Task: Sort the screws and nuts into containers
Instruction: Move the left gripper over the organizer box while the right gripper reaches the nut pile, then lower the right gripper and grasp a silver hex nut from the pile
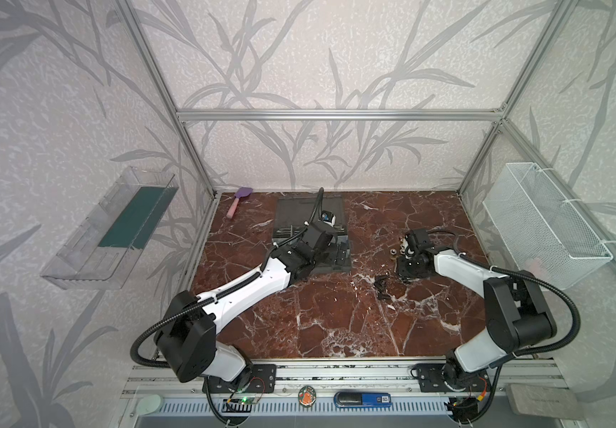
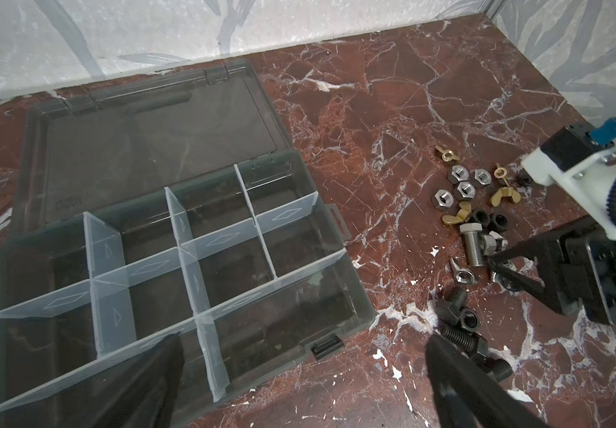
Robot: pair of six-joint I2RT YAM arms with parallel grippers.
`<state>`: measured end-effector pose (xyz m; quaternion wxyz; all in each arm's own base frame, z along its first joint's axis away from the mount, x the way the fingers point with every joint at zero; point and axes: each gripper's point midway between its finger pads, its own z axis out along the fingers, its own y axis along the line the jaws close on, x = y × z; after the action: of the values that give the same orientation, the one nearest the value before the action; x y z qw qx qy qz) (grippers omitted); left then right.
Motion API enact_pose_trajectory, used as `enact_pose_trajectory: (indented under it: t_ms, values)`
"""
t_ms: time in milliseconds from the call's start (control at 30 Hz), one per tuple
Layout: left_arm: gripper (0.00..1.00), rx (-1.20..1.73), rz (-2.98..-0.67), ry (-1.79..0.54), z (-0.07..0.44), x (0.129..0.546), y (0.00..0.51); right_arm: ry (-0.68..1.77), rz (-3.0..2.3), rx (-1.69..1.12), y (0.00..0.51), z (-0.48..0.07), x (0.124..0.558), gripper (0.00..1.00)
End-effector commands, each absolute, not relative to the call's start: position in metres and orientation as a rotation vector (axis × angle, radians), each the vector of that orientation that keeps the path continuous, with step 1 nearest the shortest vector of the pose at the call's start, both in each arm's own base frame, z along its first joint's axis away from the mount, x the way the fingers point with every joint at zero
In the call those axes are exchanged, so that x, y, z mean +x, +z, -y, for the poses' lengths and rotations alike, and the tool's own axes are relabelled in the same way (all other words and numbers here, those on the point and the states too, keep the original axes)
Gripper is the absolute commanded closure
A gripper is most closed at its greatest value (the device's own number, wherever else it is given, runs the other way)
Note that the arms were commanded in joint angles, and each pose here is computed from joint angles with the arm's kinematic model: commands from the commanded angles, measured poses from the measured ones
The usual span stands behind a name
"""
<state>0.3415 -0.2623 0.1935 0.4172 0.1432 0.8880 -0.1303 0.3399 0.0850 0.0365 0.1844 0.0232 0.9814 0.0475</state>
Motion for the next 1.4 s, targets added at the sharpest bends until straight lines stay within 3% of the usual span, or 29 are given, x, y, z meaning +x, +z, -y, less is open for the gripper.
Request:
enact_pose_trajectory:
  t_ms: [0,400,633,733,1367]
  values:
    - [0.01,0.385,-2.217,-0.352,0.274,0.337,0.197,0.149,-2.733,0.026,0.046,-0.091,0.357,0.50]
    - [0.00,0.389,-2.240,-0.353,0.276,0.337,0.192,0.112,-2.753,0.051,0.038,-0.089,0.365,0.67]
    - [0.00,0.385,-2.232,-0.352,0.276,0.336,0.194,0.075,-2.815,0.058,0.026,-0.087,0.365,0.70]
    - [0.00,0.384,-2.234,-0.357,0.276,0.336,0.194,0.057,-2.832,0.055,0.025,-0.085,0.364,0.75]
    - [0.00,0.380,-2.257,-0.368,0.279,0.336,0.186,0.064,-2.826,0.032,0.038,-0.079,0.345,0.75]
